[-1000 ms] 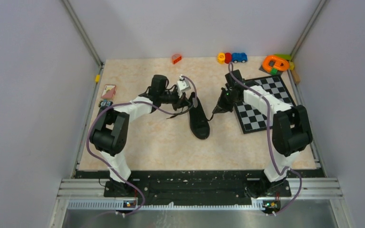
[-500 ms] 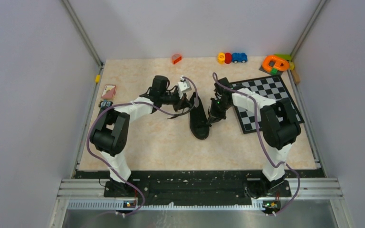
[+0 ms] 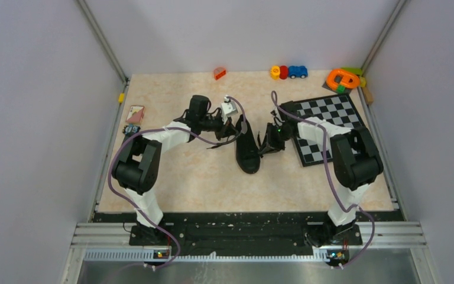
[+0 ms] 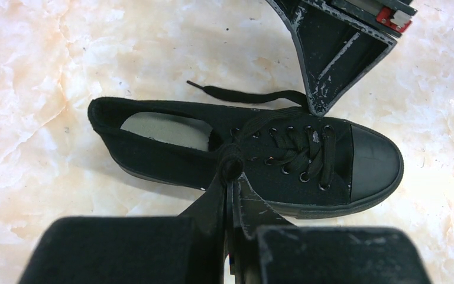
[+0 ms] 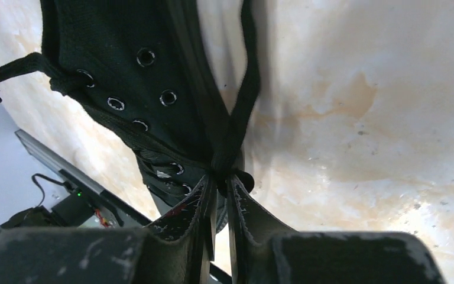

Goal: Tie the shoes
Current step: Wrap the shoelace around the shoelace.

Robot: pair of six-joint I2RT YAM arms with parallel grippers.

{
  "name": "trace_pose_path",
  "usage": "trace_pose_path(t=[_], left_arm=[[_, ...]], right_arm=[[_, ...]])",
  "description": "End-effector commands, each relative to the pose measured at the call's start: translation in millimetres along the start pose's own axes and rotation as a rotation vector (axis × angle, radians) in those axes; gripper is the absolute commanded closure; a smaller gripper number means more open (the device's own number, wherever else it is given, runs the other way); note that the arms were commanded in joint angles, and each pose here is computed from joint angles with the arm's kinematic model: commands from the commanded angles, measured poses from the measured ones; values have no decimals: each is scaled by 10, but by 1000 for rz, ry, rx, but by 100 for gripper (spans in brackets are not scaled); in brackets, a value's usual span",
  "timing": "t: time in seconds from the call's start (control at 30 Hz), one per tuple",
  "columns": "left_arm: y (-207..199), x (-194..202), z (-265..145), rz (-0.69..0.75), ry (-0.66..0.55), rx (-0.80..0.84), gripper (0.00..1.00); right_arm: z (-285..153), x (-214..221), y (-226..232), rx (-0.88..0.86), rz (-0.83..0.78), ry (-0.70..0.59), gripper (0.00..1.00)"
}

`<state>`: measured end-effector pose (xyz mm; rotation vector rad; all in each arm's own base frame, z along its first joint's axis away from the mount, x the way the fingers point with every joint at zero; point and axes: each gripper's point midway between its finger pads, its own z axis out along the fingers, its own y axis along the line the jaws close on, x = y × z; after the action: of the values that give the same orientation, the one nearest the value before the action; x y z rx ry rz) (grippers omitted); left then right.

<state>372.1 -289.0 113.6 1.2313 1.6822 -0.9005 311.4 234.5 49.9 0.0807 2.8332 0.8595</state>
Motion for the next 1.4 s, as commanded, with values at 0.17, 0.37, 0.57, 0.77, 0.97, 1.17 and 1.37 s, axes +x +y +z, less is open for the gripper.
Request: trace_pose_path(t=[0.17, 0.37, 0.57, 0.77, 0.97, 1.17, 1.37], left_arm=[[-41, -164, -9, 36, -49, 21, 100], [-34, -162, -1, 34, -48, 22, 100], [-29, -177, 3, 33, -50, 24, 100], [-15, -185, 2, 44, -50, 20, 100], [-3, -180, 19, 50, -51, 23, 100], [-2, -209, 19, 57, -58, 27, 100], [-6, -186, 23, 54, -54, 29, 100]], right_arm=[[-233, -259, 207, -194, -46, -106, 66], [-311, -308, 25, -120, -39, -140, 60], [-511, -412, -136, -13, -80, -222, 43], [-790, -427, -82, 1, -346, -311, 38], [-672, -281, -189, 56, -469, -232, 39], [-492, -182, -67, -32, -411, -186, 20], [-287, -112, 26, -142, -349, -158, 26]])
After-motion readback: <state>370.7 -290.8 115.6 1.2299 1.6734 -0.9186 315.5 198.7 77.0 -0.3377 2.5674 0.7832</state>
